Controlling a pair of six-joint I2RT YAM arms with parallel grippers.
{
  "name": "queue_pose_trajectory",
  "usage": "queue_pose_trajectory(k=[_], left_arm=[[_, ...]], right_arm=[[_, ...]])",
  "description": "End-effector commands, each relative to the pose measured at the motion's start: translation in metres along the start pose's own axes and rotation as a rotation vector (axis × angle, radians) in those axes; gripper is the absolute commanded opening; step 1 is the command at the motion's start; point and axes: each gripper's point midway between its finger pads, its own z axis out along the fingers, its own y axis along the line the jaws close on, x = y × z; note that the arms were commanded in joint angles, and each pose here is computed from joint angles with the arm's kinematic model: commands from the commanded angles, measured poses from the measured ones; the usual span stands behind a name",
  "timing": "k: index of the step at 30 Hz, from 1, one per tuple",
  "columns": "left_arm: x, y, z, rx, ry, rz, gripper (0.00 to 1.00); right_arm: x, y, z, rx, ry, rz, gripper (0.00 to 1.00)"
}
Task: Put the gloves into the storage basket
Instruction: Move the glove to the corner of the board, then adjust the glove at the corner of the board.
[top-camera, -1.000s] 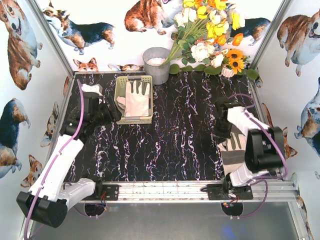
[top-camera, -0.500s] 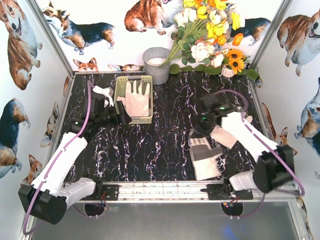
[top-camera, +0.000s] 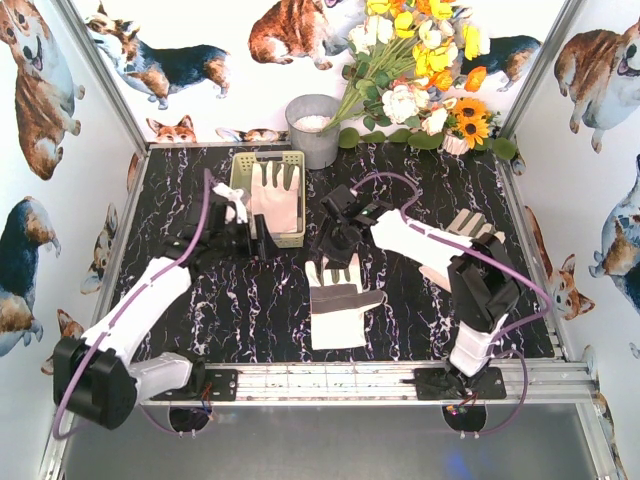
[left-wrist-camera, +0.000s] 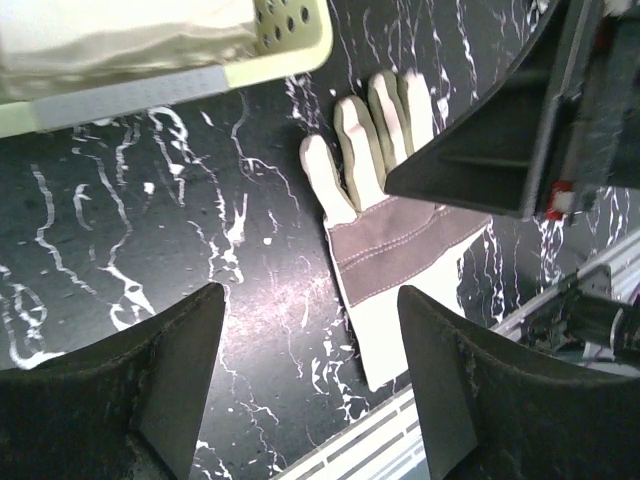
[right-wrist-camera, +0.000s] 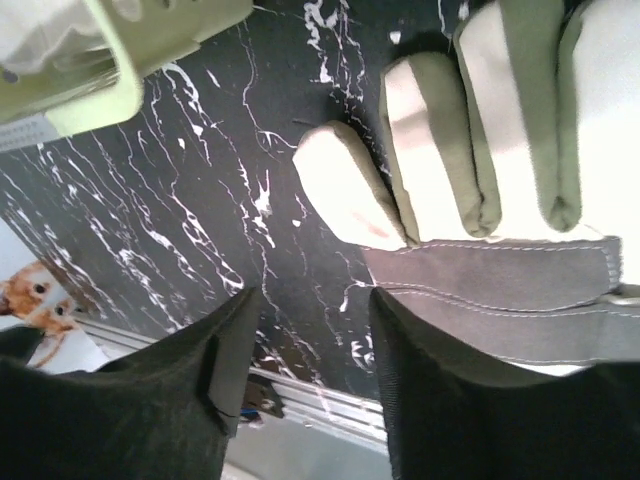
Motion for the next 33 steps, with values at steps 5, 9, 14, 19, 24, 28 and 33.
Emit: queue_pose_trajectory(k=[5, 9, 14, 19, 24, 28, 33], left_arm=[[0.037, -0.04, 0.042, 0.16, 0.11, 0.08, 0.63], [0.059, -0.044, 0.064, 0.173, 0.177, 0.093, 0.61], [0.079, -0.05, 0.091, 0.204, 0.253, 0.112, 0.43], [0.106, -0.06, 0.111, 0.238, 0.347, 0.172, 0.43], [0.147, -0.054, 0.128, 0.228, 0.457, 0.237, 0.44], [0.175, -0.05, 0.132, 0.209, 0.519, 0.274, 0.43], [0.187, -0.049, 0.131, 0.197, 0.549, 0.294, 0.43]], right_arm=[[-0.007, -0.028, -0.06, -0.012, -0.065, -0.167, 0.54], [0.016, -0.074, -0.054, 0.001, 0.059, -0.131, 0.47], [0.037, -0.086, -0.041, -0.052, 0.179, -0.134, 0.3], [0.038, -0.088, -0.012, -0.065, 0.233, -0.122, 0.26], [0.032, -0.111, 0.006, 0.021, 0.237, -0.094, 0.24], [0.039, -0.133, 0.013, 0.071, 0.269, -0.063, 0.24], [0.053, -0.159, 0.005, 0.137, 0.297, -0.037, 0.23]])
